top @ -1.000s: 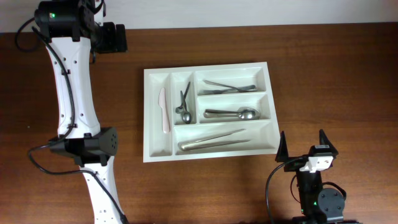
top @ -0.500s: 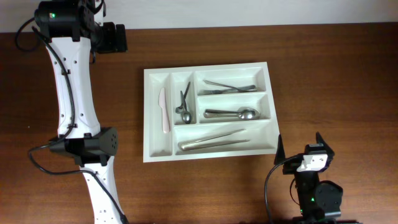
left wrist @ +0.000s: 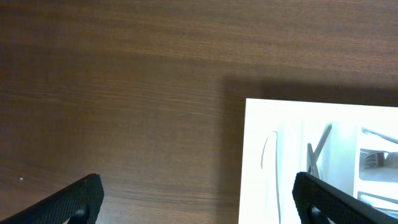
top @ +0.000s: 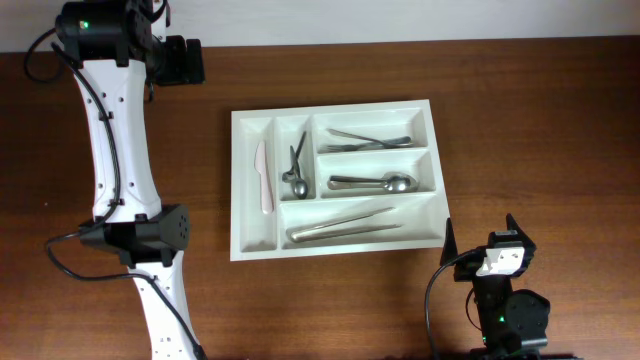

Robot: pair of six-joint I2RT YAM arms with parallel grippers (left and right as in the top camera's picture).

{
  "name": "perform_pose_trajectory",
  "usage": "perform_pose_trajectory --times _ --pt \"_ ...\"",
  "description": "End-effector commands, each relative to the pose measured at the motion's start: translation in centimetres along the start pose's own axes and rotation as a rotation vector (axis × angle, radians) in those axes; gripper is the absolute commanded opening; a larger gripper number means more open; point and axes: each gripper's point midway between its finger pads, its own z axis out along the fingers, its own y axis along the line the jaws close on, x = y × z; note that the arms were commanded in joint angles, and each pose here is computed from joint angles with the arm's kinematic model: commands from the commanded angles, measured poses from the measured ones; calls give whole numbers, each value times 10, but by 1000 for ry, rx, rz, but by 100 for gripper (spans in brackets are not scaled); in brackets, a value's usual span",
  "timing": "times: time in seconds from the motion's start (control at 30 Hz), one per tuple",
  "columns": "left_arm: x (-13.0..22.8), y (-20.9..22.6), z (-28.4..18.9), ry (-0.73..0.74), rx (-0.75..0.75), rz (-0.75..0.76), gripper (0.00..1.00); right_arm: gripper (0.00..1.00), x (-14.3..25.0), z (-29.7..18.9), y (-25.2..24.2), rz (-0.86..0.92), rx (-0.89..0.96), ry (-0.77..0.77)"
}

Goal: Pack container

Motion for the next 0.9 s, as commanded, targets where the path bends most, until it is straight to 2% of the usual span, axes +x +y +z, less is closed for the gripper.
perform_pose_trajectory --times 0.0,0.17,0.33,0.47,0.57,0.7,0.87 --pt "-2 1 -6 -19 -3 -11 99 99 2 0 3 -7 -13 3" --pt "-5 2 -23 -53 0 -13 99 99 2 0 3 -7 -13 3" --pt "-6 -2 -109 -226 26 -6 99 99 2 0 3 -7 -13 3" --pt "7 -9 -190 -390 62 8 99 99 2 0 3 -7 -13 3" --pt "30 -11 -259 -533 99 20 99 99 2 0 3 -7 -13 3" --pt "79 -6 -337 -683 148 36 99 99 2 0 3 -7 -13 3" --pt "142 11 -378 -758 154 35 99 99 2 0 3 -7 -13 3"
